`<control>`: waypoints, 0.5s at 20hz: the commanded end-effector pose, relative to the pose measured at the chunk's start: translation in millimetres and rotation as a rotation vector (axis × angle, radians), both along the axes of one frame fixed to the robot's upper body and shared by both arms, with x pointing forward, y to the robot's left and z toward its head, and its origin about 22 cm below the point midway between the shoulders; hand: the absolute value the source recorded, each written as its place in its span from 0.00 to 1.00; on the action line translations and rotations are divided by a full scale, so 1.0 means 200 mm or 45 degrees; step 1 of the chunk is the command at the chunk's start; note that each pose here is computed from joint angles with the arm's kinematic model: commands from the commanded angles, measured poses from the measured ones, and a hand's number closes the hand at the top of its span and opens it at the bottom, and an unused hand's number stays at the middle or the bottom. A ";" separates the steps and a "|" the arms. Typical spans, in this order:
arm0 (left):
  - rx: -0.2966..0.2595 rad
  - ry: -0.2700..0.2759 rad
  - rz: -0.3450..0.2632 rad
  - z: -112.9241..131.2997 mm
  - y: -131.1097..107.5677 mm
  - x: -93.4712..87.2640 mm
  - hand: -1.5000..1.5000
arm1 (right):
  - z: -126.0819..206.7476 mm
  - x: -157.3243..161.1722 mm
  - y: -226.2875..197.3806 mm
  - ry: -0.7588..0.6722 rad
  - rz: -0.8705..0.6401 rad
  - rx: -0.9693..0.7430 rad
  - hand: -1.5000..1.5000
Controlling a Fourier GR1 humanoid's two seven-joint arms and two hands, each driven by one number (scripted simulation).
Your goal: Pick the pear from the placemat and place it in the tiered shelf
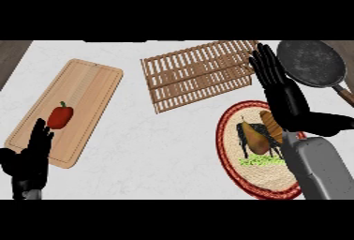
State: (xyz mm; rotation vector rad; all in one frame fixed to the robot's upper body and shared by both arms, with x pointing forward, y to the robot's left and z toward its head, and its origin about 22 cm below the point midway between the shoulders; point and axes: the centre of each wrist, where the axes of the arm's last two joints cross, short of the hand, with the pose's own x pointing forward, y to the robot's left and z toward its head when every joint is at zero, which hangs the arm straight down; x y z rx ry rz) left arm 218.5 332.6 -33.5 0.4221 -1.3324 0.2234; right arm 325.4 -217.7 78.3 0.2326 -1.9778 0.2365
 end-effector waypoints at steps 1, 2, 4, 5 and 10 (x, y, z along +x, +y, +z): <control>0.029 -0.008 -0.116 0.05 -0.07 0.12 0.50 | 0.04 0.04 -0.05 0.116 -0.160 -0.184 0.00; 0.055 0.013 -0.186 0.01 -0.08 0.04 0.50 | 0.06 0.07 -0.27 0.227 -0.287 -0.359 0.00; 0.089 0.039 -0.331 0.02 -0.11 0.05 0.50 | -0.01 0.03 -0.50 0.420 -0.486 -0.681 0.00; 0.114 0.019 -0.386 0.03 -0.14 0.05 0.50 | 0.02 0.02 -0.62 0.486 -0.600 -0.828 0.00; 0.092 0.113 -0.606 0.00 -0.25 0.07 0.50 | 0.01 -0.01 -0.86 0.872 -1.008 -1.070 1.00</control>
